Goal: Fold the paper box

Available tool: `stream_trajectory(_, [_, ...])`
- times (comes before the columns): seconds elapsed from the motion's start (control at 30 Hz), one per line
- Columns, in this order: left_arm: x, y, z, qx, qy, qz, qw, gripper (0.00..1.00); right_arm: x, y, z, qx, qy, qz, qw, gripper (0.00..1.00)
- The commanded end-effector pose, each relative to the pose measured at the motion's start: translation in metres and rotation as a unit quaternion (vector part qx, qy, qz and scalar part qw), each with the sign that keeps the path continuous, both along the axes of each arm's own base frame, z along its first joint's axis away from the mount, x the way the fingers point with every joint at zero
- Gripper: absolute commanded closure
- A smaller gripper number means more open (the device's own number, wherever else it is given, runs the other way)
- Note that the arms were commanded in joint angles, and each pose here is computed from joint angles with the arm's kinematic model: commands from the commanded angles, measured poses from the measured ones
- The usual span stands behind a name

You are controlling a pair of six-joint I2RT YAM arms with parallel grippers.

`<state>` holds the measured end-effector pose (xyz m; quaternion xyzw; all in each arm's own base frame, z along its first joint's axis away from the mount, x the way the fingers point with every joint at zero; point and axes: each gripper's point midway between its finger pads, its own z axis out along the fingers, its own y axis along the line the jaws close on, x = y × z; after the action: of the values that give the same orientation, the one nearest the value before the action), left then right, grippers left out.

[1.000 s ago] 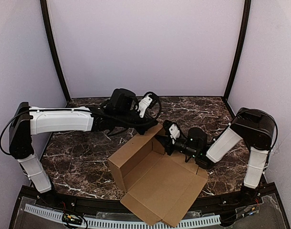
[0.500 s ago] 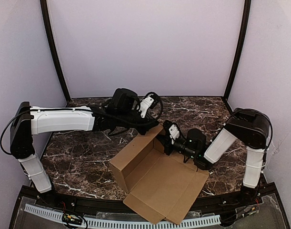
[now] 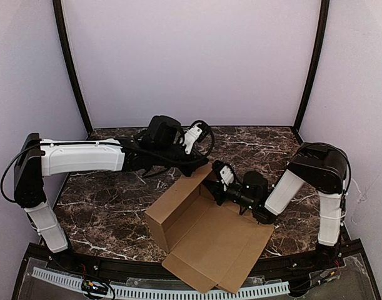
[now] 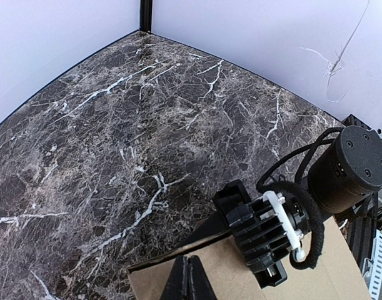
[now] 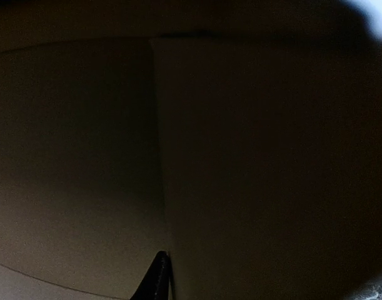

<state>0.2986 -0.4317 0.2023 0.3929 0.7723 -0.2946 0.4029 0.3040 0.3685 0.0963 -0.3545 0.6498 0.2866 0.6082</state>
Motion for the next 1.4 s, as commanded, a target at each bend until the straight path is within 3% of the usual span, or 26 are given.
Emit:
stream_trajectory(0.0, [-0.01, 0.009, -0.034, 0.052, 0.041, -0.001, 0.998, 0.99, 0.005, -0.001, -0.013, -0.007, 0.013, -0.01, 1.0, 0.84])
stream_trajectory(0.1, [-0.01, 0.009, -0.035, 0.052, 0.042, -0.001, 0.998, 0.99, 0.005, 0.0, -0.021, -0.013, 0.02, -0.01, 1.0, 1.0])
stream_trajectory(0.3, [-0.011, 0.008, -0.035, 0.048, 0.047, -0.003, 0.998, 0.99, 0.007, -0.001, -0.024, -0.01, 0.021, -0.017, 1.0, 1.0])
stream_trajectory(0.33, [-0.011, 0.008, -0.034, 0.047, 0.047, -0.003, 0.998, 0.99, 0.007, -0.001, -0.024, -0.009, 0.021, -0.018, 1.0, 0.98])
stream_trajectory(0.43, [-0.012, 0.007, -0.033, 0.043, 0.05, -0.003, 0.998, 0.99, 0.007, 0.001, -0.026, -0.008, 0.024, -0.016, 1.0, 0.79])
stream_trajectory(0.57, [-0.012, 0.007, -0.033, 0.043, 0.05, -0.003, 0.998, 0.99, 0.008, 0.002, -0.032, -0.011, 0.031, -0.019, 0.999, 0.72])
stream_trajectory(0.73, [-0.013, 0.007, -0.034, 0.045, 0.05, -0.005, 0.998, 0.99, 0.008, 0.002, -0.036, -0.015, 0.033, -0.019, 0.999, 0.8])
stream_trajectory(1.0, [-0.014, 0.007, -0.034, 0.045, 0.052, -0.005, 0.998, 0.99, 0.011, 0.005, -0.045, -0.024, 0.04, -0.021, 0.999, 0.67])
stream_trajectory(1.13, [-0.015, 0.007, -0.033, 0.043, 0.052, -0.006, 0.998, 0.99, 0.012, 0.004, -0.045, -0.026, 0.038, -0.024, 0.999, 0.66])
stream_trajectory(1.17, [-0.015, 0.006, -0.033, 0.043, 0.052, -0.007, 0.998, 0.99, 0.012, 0.005, -0.045, -0.026, 0.038, -0.024, 0.999, 0.68])
stream_trajectory(1.3, [-0.016, 0.006, -0.032, 0.042, 0.052, -0.008, 0.998, 0.99, 0.013, 0.005, -0.044, -0.027, 0.034, -0.025, 0.999, 1.0])
stream_trajectory(1.37, [-0.017, 0.005, -0.032, 0.042, 0.053, -0.009, 0.998, 0.99, 0.014, 0.005, -0.042, -0.025, 0.031, -0.027, 0.999, 1.0])
